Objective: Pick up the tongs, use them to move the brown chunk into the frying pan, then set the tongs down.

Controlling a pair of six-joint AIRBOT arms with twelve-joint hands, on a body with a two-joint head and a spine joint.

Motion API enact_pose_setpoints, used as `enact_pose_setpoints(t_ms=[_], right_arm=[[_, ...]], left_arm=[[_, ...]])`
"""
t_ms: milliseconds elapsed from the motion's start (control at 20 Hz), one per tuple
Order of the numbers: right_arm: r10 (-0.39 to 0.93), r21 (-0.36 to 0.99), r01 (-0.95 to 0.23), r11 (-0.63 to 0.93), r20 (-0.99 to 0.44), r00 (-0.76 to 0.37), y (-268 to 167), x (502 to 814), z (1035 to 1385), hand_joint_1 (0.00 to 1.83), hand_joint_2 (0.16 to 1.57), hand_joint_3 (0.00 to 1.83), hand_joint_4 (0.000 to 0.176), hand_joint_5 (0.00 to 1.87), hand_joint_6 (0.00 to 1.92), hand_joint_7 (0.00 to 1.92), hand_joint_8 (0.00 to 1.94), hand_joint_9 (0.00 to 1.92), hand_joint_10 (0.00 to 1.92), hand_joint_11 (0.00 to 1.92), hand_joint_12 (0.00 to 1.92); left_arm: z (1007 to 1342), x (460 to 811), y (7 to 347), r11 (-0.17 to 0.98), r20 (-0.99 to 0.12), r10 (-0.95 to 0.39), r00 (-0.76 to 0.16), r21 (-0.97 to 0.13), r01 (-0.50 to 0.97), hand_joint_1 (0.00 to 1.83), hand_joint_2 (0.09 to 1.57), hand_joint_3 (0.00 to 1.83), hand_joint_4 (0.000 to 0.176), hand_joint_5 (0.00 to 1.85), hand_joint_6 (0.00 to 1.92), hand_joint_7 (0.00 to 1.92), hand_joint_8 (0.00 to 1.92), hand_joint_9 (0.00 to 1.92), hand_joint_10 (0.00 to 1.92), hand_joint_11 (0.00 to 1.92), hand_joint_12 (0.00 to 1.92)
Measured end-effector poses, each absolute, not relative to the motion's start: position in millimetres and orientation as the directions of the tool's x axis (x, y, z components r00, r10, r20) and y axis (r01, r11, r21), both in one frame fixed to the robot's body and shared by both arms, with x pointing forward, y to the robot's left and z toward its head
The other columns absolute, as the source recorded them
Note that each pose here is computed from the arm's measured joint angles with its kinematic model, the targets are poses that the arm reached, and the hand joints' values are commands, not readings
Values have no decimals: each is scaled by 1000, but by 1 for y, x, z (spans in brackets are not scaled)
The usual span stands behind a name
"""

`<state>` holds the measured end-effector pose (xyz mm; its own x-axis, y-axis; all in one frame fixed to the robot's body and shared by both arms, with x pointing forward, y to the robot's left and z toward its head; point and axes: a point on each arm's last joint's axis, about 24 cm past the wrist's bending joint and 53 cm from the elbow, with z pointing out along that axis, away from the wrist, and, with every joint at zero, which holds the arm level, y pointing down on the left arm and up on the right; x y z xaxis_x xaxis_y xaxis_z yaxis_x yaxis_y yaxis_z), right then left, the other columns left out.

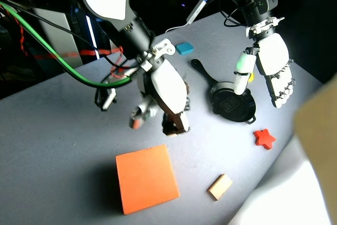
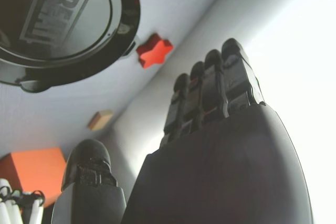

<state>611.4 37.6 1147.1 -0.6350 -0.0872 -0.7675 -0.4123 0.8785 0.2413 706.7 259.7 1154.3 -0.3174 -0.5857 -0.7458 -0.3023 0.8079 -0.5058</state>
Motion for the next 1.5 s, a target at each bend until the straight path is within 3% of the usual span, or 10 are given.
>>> enact_pose_setpoints(t_ms=[150,300,850,1500], right_arm=[[-22,293,-372,880,-760,-650,43,606,1150,1002,1159,0,0,843,0,850,0,803,0,193,1381],[10,275,-365,890,-809,-587,42,618,1163,983,1162,0,0,805,0,820,0,778,0,154,1399],[55,301,-270,915,-755,-653,47,605,1139,912,1179,5,0,641,0,666,0,640,0,0,1452],[66,268,-227,936,-769,-636,40,621,1122,897,1193,9,0,671,13,688,6,658,11,5,1478]], left_arm=[[1154,707,260,807,-745,-588,-316,-507,-304,0,1111,2,0,0,0,6,2,7,3,3,1],[1154,707,261,799,-739,-597,-312,-515,-310,0,1117,4,0,3,0,17,4,19,5,4,1],[1152,709,268,786,-733,-611,-298,-520,-334,0,1122,6,0,0,0,1,0,1,0,0,0],[1156,712,273,780,-733,-618,-284,-526,-339,0,1121,4,0,0,0,0,0,0,0,0,0]])
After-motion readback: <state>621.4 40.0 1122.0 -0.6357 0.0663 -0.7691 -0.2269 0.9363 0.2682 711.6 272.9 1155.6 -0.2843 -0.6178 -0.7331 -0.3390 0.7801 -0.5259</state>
